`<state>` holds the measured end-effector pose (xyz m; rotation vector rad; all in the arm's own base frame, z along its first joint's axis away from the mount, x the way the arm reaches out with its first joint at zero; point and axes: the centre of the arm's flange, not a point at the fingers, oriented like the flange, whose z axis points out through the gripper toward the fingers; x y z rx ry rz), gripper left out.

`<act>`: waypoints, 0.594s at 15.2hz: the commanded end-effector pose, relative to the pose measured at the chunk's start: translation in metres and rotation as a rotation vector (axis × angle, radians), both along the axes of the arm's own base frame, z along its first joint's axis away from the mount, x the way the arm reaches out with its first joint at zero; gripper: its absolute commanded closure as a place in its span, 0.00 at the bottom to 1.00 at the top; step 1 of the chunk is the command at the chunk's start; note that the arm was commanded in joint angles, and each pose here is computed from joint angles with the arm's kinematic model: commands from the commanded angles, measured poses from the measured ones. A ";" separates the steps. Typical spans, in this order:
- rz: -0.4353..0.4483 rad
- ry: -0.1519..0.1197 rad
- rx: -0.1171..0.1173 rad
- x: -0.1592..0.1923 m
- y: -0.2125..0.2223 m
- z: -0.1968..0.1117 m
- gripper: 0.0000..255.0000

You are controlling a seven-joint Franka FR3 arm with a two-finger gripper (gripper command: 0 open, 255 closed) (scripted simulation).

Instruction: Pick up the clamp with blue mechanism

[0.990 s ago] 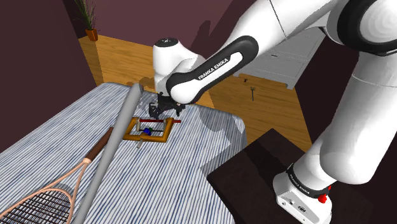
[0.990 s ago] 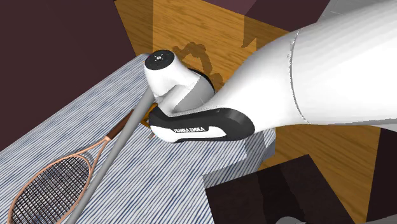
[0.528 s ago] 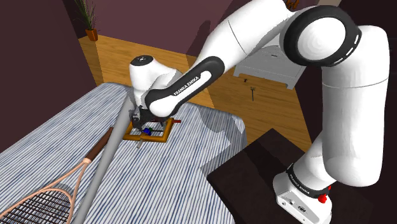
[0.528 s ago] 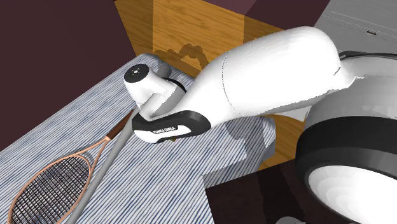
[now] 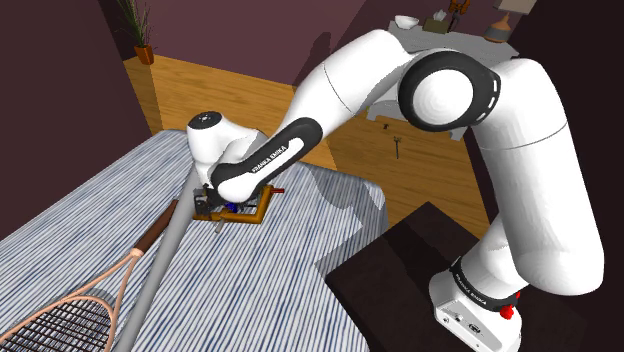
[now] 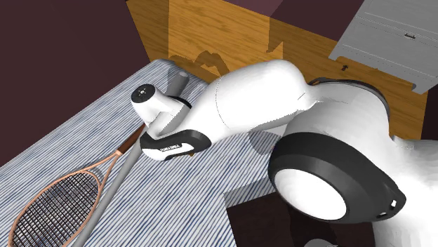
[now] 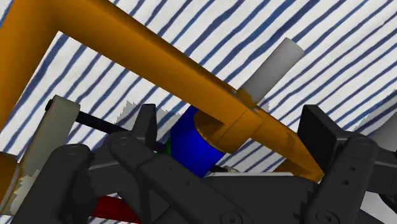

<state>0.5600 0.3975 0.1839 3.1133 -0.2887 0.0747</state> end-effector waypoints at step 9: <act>0.000 0.000 0.000 0.000 0.001 -0.024 1.00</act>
